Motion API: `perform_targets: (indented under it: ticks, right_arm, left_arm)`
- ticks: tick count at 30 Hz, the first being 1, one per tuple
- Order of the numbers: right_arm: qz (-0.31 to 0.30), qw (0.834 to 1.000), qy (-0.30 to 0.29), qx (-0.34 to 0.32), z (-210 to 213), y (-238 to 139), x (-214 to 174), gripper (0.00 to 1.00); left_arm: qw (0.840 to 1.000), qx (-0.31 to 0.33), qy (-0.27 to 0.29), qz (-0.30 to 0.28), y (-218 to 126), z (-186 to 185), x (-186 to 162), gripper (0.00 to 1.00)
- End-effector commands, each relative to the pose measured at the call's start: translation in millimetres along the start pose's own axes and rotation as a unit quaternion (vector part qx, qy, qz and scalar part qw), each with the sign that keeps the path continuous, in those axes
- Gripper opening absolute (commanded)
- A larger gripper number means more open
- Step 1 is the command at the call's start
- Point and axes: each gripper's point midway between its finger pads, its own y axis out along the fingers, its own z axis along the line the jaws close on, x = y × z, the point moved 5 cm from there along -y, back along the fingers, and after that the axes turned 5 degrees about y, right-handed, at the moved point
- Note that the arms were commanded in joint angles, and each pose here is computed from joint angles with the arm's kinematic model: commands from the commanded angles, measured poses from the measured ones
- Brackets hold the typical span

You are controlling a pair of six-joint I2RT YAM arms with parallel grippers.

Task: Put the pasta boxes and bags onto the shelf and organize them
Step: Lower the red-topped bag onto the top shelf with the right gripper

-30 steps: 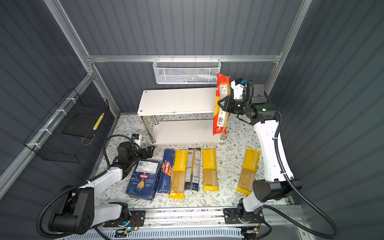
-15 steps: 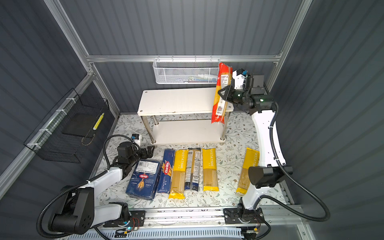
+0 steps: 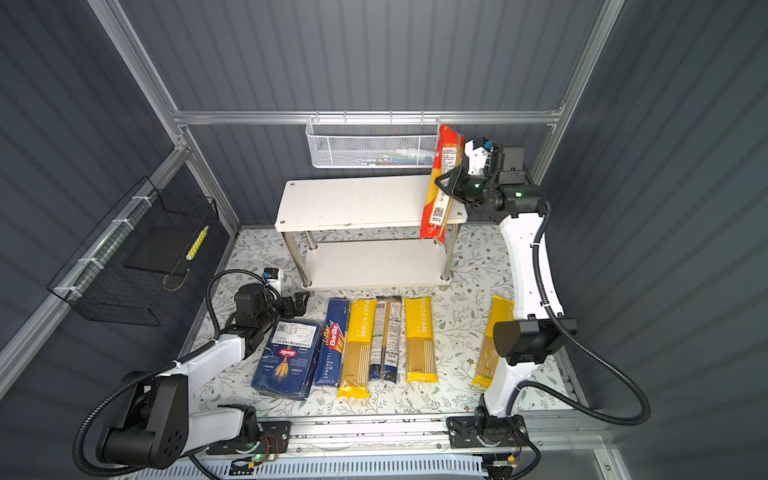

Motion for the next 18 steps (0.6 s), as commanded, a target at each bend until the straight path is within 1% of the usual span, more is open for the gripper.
perform_targets:
  ticks: [1,6,7,9,10,14,18]
  right_arm:
    - [-0.052,0.997,-0.046,0.025,16,-9,23,0.19]
    - [-0.053,0.998,-0.043,0.012,9,-5,24,0.27]
    - [-0.054,0.998,-0.04,0.011,7,-5,25,0.31]
    - [-0.055,0.998,-0.035,0.007,4,-4,26,0.34]
    - [-0.055,0.998,-0.032,0.004,2,-3,25,0.38]
    - [-0.061,0.998,-0.023,0.0,-2,-1,26,0.43]
    - [-0.063,0.998,-0.014,-0.003,-6,2,26,0.43]
  left_arm:
    - [1.0,-0.001,0.007,-0.005,0,-2,6,1.0]
    - [1.0,0.0,0.007,-0.004,0,-2,6,1.0]
    - [1.0,0.0,0.007,-0.004,0,-2,6,0.99]
    - [1.0,0.0,0.008,-0.006,0,-2,6,0.99]
    - [1.0,0.001,0.007,-0.006,-1,-2,6,1.0]
    - [1.0,0.002,0.007,-0.008,-1,-2,6,1.0]
    - [1.0,0.001,0.007,-0.007,-1,-2,6,0.99]
